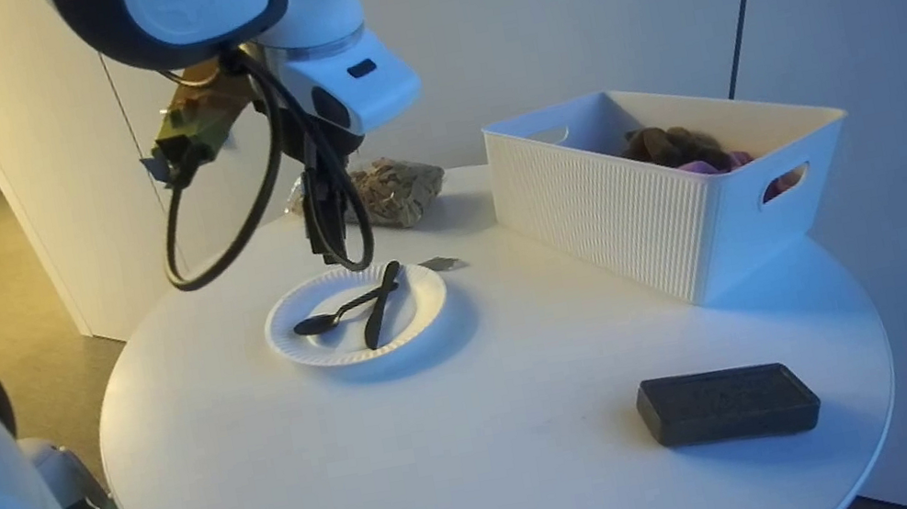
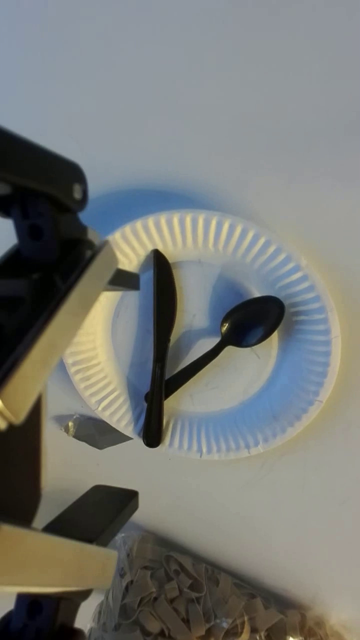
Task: Put the white plate in the basket
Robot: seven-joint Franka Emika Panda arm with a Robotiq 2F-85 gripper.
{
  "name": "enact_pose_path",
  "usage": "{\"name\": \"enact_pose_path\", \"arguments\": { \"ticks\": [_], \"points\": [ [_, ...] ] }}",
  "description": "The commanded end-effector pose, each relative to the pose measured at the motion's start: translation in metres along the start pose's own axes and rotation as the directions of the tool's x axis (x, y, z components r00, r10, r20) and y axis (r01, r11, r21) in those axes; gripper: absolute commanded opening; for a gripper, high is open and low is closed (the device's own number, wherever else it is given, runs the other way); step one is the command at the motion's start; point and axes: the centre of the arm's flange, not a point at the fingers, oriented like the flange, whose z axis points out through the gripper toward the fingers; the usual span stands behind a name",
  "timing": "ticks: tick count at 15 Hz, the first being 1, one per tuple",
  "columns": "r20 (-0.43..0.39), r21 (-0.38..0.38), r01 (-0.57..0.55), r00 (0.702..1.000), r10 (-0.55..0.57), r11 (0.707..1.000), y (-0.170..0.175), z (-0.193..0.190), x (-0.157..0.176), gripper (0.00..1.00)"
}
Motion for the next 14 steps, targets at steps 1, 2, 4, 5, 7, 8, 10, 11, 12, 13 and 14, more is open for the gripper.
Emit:
{"name": "enact_pose_path", "arguments": {
  "ticks": [1, 2, 4, 5, 7, 8, 10, 11, 12, 13, 14],
  "points": [
    [0.08, -0.032, 0.089, 0.993, -0.086, 0.996, 0.024, 0.015, 0.036, 1.0],
    [0.108, -0.025, 0.105, 0.989, -0.101, 0.994, 0.031, 0.023, 0.042, 1.0],
    [0.126, 0.005, 0.178, 0.976, -0.177, 0.984, 0.045, 0.042, 0.056, 1.0],
    [0.128, 0.024, 0.216, 0.968, -0.217, 0.976, 0.05, 0.052, 0.062, 1.0],
    [0.12, 0.059, 0.241, 0.962, -0.247, 0.969, 0.056, 0.068, 0.073, 1.0],
    [0.105, 0.067, 0.216, 0.969, -0.223, 0.974, 0.06, 0.081, 0.074, 1.0],
    [0.103, 0.106, 0.19, 0.974, -0.201, 0.976, 0.062, 0.098, 0.084, 1.0],
    [0.111, 0.133, 0.184, 0.974, -0.199, 0.974, 0.064, 0.111, 0.084, 1.0],
    [0.12, 0.158, 0.176, 0.973, -0.196, 0.972, 0.063, 0.121, 0.084, 1.0],
    [0.119, 0.176, 0.165, 0.975, -0.187, 0.971, 0.061, 0.126, 0.09, 1.0],
    [0.116, 0.19, 0.153, 0.977, -0.177, 0.97, 0.062, 0.135, 0.095, 1.0]
  ]
}}
